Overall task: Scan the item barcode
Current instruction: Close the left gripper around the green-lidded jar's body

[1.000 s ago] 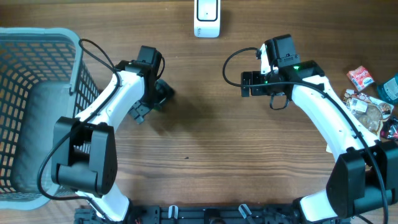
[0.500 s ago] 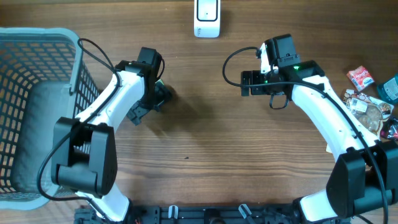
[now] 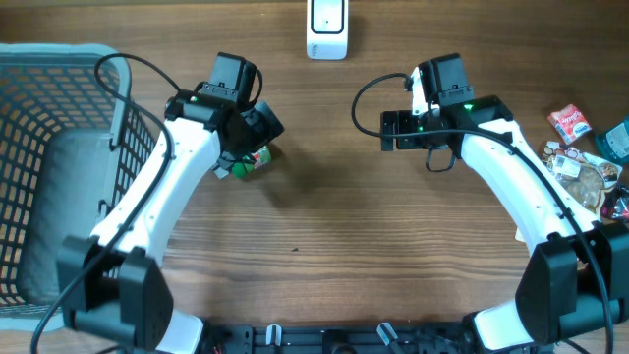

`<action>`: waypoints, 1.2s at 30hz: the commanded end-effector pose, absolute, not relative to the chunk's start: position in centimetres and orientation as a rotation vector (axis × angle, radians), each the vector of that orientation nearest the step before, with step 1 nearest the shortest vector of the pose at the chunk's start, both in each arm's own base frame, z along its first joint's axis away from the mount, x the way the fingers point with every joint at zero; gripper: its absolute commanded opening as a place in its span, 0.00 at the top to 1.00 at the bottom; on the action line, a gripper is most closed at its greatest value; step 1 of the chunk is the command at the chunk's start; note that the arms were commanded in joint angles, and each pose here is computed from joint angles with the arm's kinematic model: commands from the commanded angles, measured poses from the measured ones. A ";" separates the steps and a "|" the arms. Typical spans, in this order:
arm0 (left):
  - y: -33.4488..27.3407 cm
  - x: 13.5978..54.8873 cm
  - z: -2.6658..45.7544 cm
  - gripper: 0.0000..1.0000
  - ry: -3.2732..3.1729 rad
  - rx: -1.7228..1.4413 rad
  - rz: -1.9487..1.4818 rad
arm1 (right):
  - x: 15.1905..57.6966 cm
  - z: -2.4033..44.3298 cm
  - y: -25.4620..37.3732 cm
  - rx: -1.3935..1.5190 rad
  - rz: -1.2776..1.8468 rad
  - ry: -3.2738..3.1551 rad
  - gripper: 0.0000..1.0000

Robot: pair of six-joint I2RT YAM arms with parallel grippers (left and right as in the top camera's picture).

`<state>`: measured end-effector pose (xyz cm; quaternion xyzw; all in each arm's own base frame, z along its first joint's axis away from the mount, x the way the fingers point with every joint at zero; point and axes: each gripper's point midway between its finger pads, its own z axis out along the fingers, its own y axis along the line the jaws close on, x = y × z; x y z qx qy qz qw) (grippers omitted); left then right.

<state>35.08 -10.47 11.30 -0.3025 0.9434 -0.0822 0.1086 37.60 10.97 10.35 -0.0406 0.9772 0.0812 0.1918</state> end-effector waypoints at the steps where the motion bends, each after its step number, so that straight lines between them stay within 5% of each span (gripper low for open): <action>1: -10.8 35.3 8.7 0.00 2.849 -0.883 -0.214 | 38.0 11.1 11.2 -0.110 0.250 2.725 0.00; 36: -7.9 36.0 7.5 0.00 2.839 -1.006 -0.185 | 38.2 11.2 11.3 -0.110 0.252 2.716 0.00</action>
